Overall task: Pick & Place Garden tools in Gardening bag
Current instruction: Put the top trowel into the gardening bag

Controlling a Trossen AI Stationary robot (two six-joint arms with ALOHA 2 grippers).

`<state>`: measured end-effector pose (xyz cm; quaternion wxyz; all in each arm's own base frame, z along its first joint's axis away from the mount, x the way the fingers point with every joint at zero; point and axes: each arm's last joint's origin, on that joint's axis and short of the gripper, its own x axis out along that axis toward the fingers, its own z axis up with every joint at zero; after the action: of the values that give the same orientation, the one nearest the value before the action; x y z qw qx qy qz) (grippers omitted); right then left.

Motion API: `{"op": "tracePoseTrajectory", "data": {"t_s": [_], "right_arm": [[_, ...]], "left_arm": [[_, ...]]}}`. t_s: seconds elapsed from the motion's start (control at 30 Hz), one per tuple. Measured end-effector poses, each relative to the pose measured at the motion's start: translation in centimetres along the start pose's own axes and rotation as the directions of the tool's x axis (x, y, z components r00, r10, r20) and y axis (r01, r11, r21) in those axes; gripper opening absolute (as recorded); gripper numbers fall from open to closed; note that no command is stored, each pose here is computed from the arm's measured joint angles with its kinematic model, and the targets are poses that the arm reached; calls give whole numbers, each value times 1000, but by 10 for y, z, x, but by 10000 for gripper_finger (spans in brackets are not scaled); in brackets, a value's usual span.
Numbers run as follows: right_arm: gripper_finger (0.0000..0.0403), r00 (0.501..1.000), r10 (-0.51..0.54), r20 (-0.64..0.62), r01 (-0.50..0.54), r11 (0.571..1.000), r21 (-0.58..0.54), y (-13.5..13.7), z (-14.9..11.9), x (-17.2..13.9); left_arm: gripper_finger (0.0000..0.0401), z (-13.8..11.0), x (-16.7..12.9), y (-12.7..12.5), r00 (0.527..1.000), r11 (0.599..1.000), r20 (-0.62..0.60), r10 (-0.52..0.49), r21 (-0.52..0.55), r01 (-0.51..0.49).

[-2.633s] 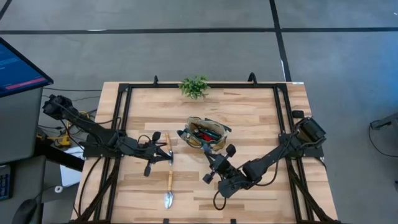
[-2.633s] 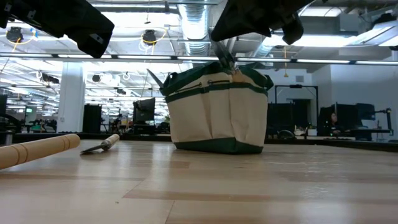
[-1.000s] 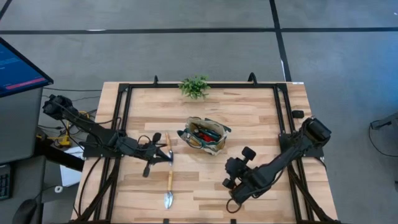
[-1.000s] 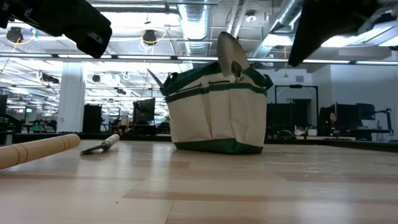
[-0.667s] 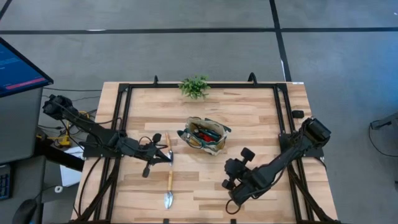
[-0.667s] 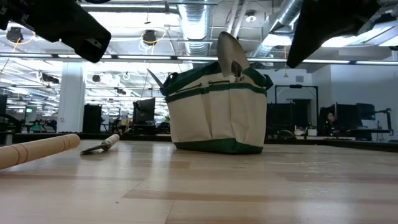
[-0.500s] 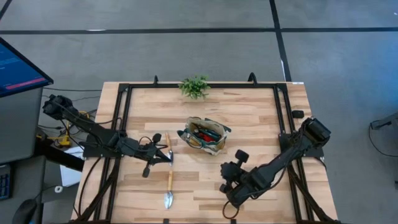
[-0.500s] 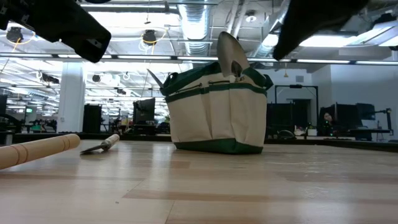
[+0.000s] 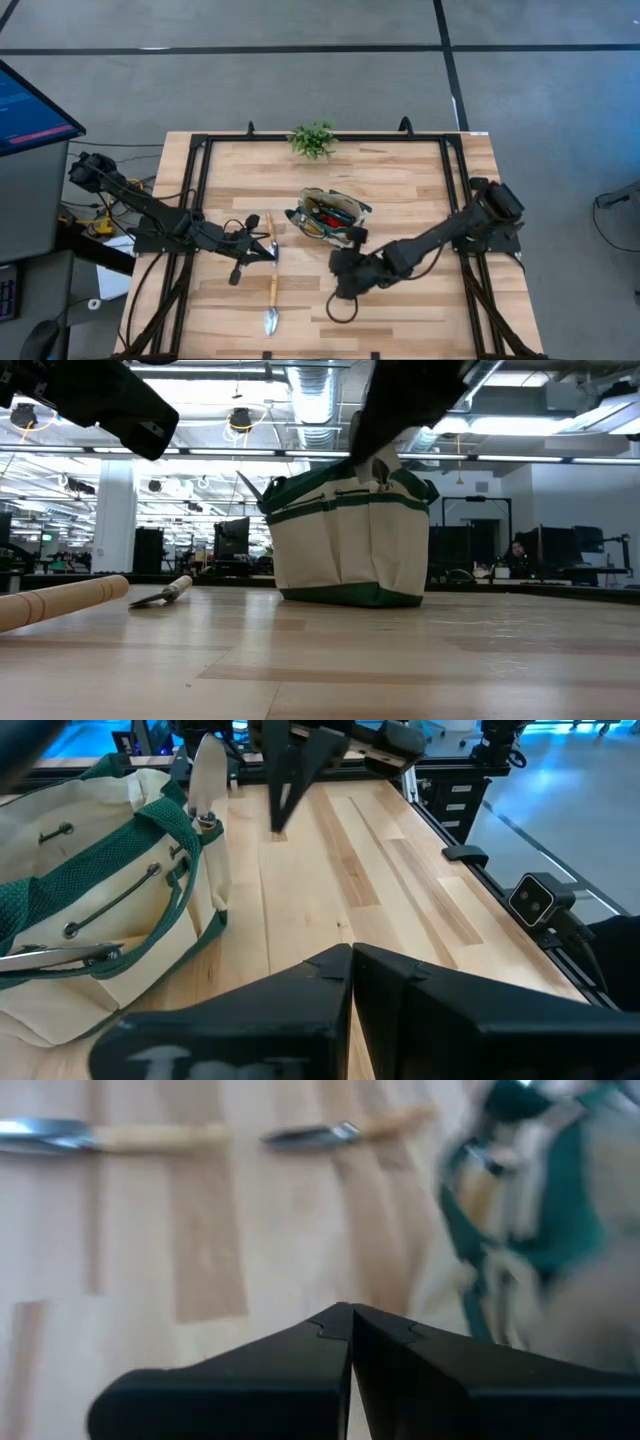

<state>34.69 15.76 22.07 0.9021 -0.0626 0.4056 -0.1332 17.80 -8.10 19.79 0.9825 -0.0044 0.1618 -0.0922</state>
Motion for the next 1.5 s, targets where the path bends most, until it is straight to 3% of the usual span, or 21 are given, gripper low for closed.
{"op": "tracePoseTrajectory", "data": {"t_s": [0.13,0.47,0.63,0.73,0.9,1.03,1.5], "right_arm": [[0,994,101,28,-100,994,-46,-6,11,7],[0,999,21,-42,-24,997,-67,-24,9,16],[0,999,42,4,-42,995,-93,-28,16,20],[0,985,154,75,-148,986,-78,-34,29,18],[0,926,354,135,-340,934,-114,-36,41,14],[0,920,372,123,-357,925,-127,-37,41,12],[0,916,367,163,-343,926,-159,-70,47,-58]], "left_arm": [[2,0,0,0,1000,1000,-1,0,0,0],[2,-1,0,0,1000,1000,-8,1,2,-1],[2,-1,0,0,1000,1000,-8,1,2,-1],[2,-1,0,0,1000,1000,-8,1,2,-1],[2,-1,0,0,1000,1000,-8,1,2,-1],[2,-1,0,0,1000,1000,-8,1,2,-1],[2,-1,0,0,1000,1000,-8,1,2,-1]]}}
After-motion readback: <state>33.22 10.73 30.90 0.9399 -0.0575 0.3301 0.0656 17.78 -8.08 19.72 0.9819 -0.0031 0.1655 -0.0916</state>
